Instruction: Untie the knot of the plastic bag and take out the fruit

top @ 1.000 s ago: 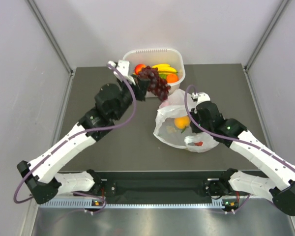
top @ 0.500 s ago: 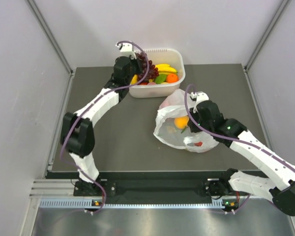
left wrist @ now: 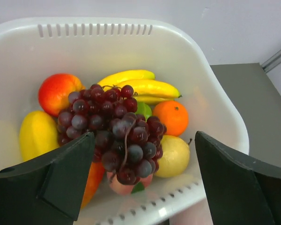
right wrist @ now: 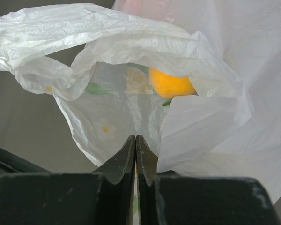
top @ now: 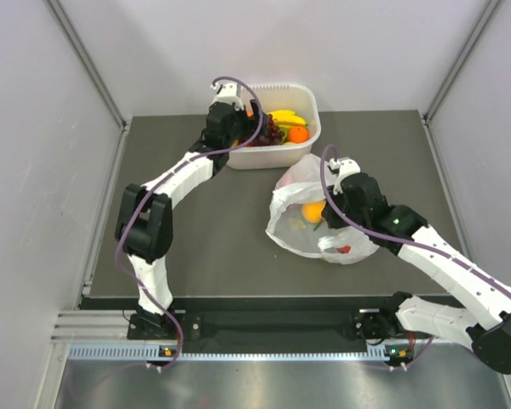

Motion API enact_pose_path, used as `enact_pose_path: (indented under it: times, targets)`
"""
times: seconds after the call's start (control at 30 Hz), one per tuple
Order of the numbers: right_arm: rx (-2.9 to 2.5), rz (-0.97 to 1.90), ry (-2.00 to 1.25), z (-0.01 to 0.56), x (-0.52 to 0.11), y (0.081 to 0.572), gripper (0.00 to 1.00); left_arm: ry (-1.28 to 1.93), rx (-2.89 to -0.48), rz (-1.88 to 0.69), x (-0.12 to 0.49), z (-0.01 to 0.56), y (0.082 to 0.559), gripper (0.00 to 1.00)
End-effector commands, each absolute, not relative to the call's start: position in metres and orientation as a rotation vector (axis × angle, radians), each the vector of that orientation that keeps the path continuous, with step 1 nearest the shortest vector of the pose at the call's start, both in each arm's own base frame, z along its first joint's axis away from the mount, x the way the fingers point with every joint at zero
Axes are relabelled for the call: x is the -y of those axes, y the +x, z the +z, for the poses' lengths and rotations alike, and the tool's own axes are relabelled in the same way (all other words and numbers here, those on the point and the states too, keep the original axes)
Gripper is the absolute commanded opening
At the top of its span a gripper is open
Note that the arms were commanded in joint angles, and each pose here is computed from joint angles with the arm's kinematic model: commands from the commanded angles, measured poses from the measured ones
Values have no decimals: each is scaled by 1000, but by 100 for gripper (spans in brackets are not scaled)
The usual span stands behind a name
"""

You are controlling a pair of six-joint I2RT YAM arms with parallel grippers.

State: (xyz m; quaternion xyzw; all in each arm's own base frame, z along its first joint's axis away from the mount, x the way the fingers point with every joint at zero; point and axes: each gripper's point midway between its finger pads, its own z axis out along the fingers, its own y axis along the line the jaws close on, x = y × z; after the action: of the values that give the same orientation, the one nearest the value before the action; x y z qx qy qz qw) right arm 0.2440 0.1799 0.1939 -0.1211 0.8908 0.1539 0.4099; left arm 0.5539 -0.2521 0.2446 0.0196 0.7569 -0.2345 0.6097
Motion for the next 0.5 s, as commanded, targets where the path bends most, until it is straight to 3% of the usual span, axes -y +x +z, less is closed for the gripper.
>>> enact_pose_path:
  times: [0.0,0.2,0.47]
  targets:
    - [-2200,366,-266,206,-174,251,0,-7,-1535,-582,229,343,515,94]
    - [-2227,290,-235,200,-158,247,0,89,-1555,-752,241,356,423,93]
    - [-2290,160,-191,196,-125,227,0,464,-1637,-1100,345,306,256,83]
